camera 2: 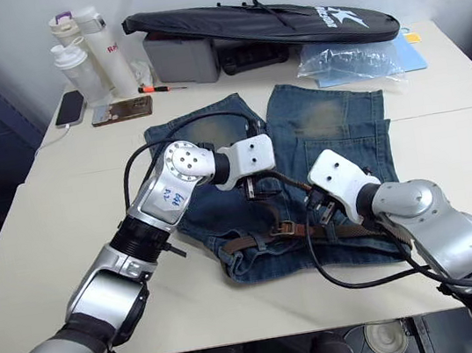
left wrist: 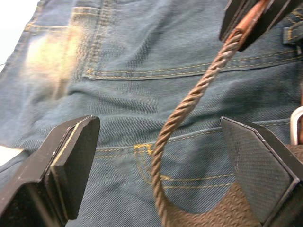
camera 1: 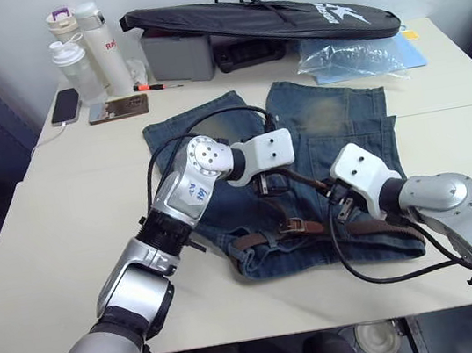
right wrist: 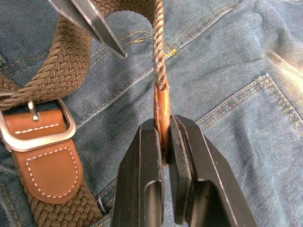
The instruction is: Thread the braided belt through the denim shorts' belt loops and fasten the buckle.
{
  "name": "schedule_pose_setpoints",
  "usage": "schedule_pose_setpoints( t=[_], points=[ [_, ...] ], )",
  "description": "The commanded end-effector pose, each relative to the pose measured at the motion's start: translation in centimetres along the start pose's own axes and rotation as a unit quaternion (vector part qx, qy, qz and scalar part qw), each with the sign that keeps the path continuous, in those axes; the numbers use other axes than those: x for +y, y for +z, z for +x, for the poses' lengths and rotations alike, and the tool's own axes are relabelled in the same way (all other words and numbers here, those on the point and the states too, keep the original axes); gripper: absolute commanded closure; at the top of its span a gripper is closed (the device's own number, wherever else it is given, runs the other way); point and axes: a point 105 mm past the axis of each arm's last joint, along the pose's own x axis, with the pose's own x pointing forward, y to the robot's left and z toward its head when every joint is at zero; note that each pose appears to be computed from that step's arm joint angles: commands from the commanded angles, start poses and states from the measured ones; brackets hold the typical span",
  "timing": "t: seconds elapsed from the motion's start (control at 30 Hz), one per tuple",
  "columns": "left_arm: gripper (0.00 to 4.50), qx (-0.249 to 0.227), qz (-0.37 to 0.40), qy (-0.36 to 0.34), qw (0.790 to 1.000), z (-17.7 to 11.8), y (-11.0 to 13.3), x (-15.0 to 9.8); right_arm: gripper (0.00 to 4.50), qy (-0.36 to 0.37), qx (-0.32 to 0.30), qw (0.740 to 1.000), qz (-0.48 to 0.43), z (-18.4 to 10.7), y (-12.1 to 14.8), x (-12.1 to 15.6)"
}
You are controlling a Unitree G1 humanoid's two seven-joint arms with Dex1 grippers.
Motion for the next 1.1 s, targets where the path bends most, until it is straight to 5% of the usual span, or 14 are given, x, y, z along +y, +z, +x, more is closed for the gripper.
schedule_pose_setpoints(
  t=[0.03,0.1,0.47,0.57,0.73,0.77,1.1],
  points=[
    [0.57,-0.007,0.024,0.000,1.000,0.0,0.9,0.3,4.50,-0.003,-0.017,1.000,-0.024,-0.7,1.2,0.1],
    [1.20,-0.003,0.031,-0.003,1.000,0.1,0.9,0.3,4.50,0.002,-0.017,0.999,-0.027,-0.7,1.3,0.2],
    [1.20,0.005,0.053,-0.019,0.998,0.3,1.0,0.7,4.50,0.021,-0.001,0.995,-0.093,-1.8,1.6,0.4],
    [2.04,0.003,0.049,-0.030,0.998,0.4,1.0,0.5,4.50,0.021,-0.001,0.995,-0.097,-1.9,1.7,0.3],
    [4.32,0.002,0.049,-0.041,0.998,0.6,1.0,0.2,4.50,0.020,-0.005,0.995,-0.096,-1.8,2.0,0.3],
    [4.48,0.003,0.048,-0.043,0.998,0.6,1.0,0.1,4.50,0.020,-0.006,0.995,-0.095,-1.8,2.0,0.3],
    [4.48,-0.001,0.031,-0.045,0.999,0.5,0.9,0.1,4.50,0.021,-0.014,0.998,-0.064,-1.7,1.9,0.5]
  ],
)
